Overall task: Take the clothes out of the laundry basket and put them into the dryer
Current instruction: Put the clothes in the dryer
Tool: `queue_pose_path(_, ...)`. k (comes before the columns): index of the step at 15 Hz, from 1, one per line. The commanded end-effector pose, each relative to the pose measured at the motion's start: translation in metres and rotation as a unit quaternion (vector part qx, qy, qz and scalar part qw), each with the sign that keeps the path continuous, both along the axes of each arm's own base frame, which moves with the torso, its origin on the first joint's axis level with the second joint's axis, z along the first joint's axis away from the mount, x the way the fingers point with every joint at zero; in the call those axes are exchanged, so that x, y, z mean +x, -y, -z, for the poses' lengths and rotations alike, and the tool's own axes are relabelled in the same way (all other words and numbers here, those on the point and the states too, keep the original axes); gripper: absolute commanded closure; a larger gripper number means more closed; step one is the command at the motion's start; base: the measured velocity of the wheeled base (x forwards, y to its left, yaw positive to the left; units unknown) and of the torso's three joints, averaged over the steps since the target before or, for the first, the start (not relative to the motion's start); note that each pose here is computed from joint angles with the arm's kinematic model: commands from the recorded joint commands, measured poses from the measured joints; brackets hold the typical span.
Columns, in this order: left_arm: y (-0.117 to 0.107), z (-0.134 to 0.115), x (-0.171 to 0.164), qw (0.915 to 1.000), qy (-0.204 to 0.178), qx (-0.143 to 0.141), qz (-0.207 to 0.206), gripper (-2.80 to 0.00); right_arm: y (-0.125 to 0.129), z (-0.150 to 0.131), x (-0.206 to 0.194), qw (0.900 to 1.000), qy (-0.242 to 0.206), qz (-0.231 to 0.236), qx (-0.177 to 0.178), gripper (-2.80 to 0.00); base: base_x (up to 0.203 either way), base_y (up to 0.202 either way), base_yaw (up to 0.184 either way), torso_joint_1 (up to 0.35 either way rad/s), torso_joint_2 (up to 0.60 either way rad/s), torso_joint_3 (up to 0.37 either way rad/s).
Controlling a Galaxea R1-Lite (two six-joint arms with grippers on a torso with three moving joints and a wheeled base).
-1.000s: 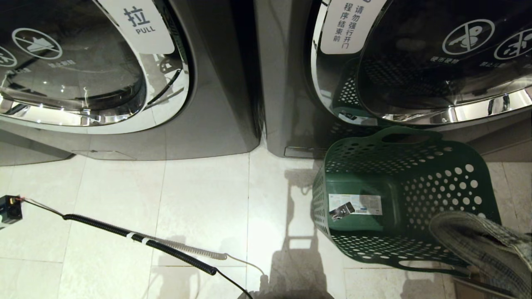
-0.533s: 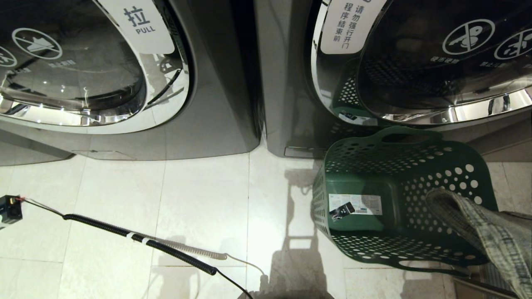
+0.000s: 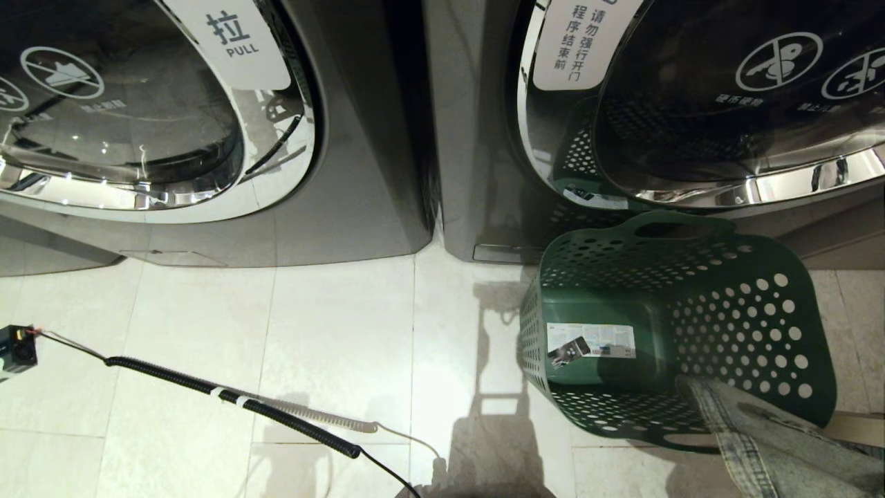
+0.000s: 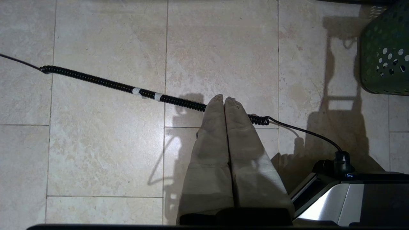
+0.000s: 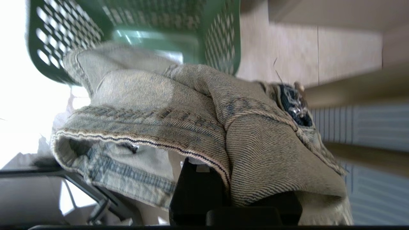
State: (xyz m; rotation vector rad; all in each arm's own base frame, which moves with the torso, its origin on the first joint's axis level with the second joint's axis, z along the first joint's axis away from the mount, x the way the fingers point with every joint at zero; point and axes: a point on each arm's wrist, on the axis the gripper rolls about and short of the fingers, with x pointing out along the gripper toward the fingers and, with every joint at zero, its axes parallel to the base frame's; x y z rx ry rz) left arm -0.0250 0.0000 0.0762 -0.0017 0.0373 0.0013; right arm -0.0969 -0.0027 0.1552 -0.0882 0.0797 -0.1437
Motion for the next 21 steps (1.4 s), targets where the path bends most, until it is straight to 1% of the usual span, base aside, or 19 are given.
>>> queue_pose_path(1,0.0,0.0,0.0,1.0,0.0,-0.001,0.0,0.0,0.0,0.017,0.01,0.999,-0.037,0.004,0.003,0.0,0.0,0.0,0.0,0.0,0.0,0.0)
queue_pose_path(2,0.0,0.0,0.0,1.0,0.0,-0.001,0.0,0.0,0.0,0.025,0.015,0.998,-0.055,0.003,0.003,0.0,0.0,0.0,0.0,0.0,0.0,0.0)
queue_pose_path(4,0.0,0.0,0.0,1.0,-0.001,-0.001,0.0,0.0,0.0,0.034,0.022,0.997,-0.071,0.001,0.004,0.0,0.0,0.0,0.0,-0.001,0.0,0.021)
queue_pose_path(8,0.0,0.0,0.0,1.0,0.0,-0.001,0.0,0.0,0.0,0.047,0.037,0.998,-0.062,-0.012,0.005,0.0,0.0,0.0,0.0,0.002,0.0,0.163)
queue_pose_path(11,0.0,0.0,0.0,1.0,-0.001,0.0,0.0,0.0,0.0,0.057,0.043,0.997,-0.075,-0.012,0.009,0.0,0.0,0.0,0.0,-0.001,0.0,0.2)
queue_pose_path(13,0.0,0.0,0.0,1.0,0.0,0.0,0.0,0.0,0.0,0.063,0.05,0.998,-0.067,-0.013,0.007,0.0,0.0,0.0,0.0,0.002,0.0,0.206)
queue_pose_path(16,0.0,0.0,0.0,1.0,-0.001,0.001,0.0,0.0,-0.001,0.074,0.055,0.996,-0.083,-0.032,0.01,0.0,0.0,0.0,0.0,0.003,0.0,0.199)
queue_pose_path(18,0.0,0.0,0.0,1.0,0.0,0.0,0.0,0.0,-0.002,0.078,0.056,0.995,-0.086,-0.057,0.014,0.0,0.0,0.0,0.0,0.001,0.0,0.2)
queue_pose_path(21,0.0,0.0,0.0,1.0,-0.001,0.0,0.0,0.0,-0.002,0.078,0.056,0.994,-0.087,-0.059,0.012,0.0,0.0,0.0,0.0,0.004,0.0,0.206)
